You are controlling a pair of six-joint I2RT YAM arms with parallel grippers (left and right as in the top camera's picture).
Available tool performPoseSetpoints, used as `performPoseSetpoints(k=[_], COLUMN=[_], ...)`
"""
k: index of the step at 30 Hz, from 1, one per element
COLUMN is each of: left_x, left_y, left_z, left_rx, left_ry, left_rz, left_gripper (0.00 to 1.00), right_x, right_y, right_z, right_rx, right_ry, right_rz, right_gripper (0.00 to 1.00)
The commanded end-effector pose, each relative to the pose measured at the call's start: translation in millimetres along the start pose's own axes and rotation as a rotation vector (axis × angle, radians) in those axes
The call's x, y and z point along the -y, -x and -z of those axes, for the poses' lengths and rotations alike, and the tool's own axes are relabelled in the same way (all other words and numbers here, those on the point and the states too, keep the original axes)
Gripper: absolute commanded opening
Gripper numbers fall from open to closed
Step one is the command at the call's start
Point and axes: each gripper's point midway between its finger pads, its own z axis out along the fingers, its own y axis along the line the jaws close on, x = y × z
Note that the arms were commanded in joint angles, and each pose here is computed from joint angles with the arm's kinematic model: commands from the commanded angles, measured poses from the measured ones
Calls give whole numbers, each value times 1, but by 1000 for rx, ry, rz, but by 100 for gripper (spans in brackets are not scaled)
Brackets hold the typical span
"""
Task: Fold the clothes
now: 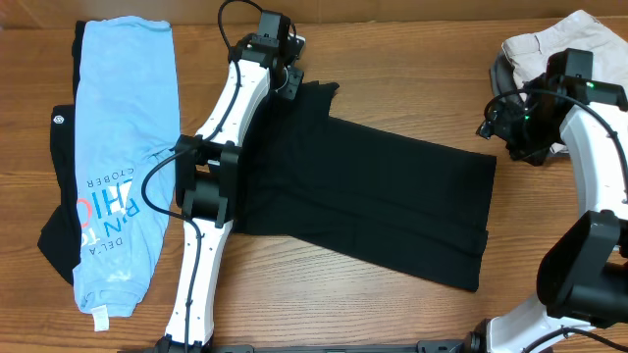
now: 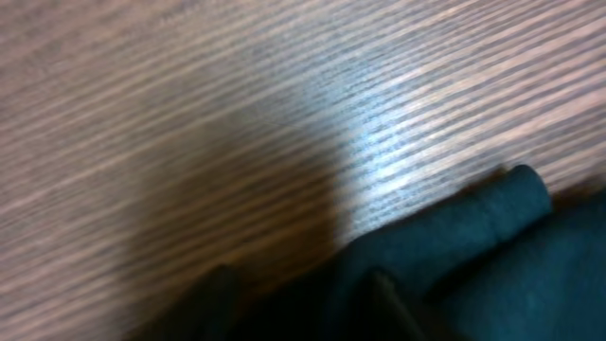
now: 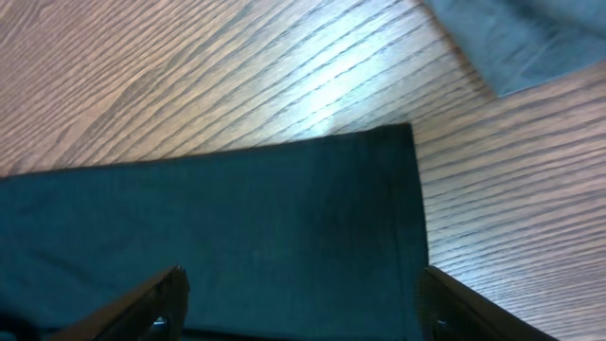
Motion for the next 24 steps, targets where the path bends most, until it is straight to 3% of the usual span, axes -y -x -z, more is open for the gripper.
performPoseSetpoints(k=[1, 4, 7, 8, 12, 19, 24], left_x=[10, 11, 4, 1, -23, -78, -102], left_y=[-22, -35, -39, -39, -33, -1, 1], left_z=[-17, -16, -16, -15, -10, 34, 57], left_rx=[-78, -130, -148, -148, -126, -20, -8], left_ry=[-35, -32, -4, 9, 90, 121, 120], left_rz=[1, -2, -2, 1, 95, 263, 306], left_gripper=[33, 26, 6, 4, 4, 4, 4], right_x=[-1, -1, -1, -1, -1, -5, -22], right_y=[9, 9, 9, 9, 9, 18, 32], right_z=[5, 5, 5, 5, 5, -2, -24], right_rx=[31, 31, 31, 31, 31, 56, 83], right_ry=[-19, -19, -19, -19, -19, -3, 32], right_rz=[14, 14, 14, 14, 15, 19, 54], right_gripper=[79, 79, 79, 79, 79, 77, 75])
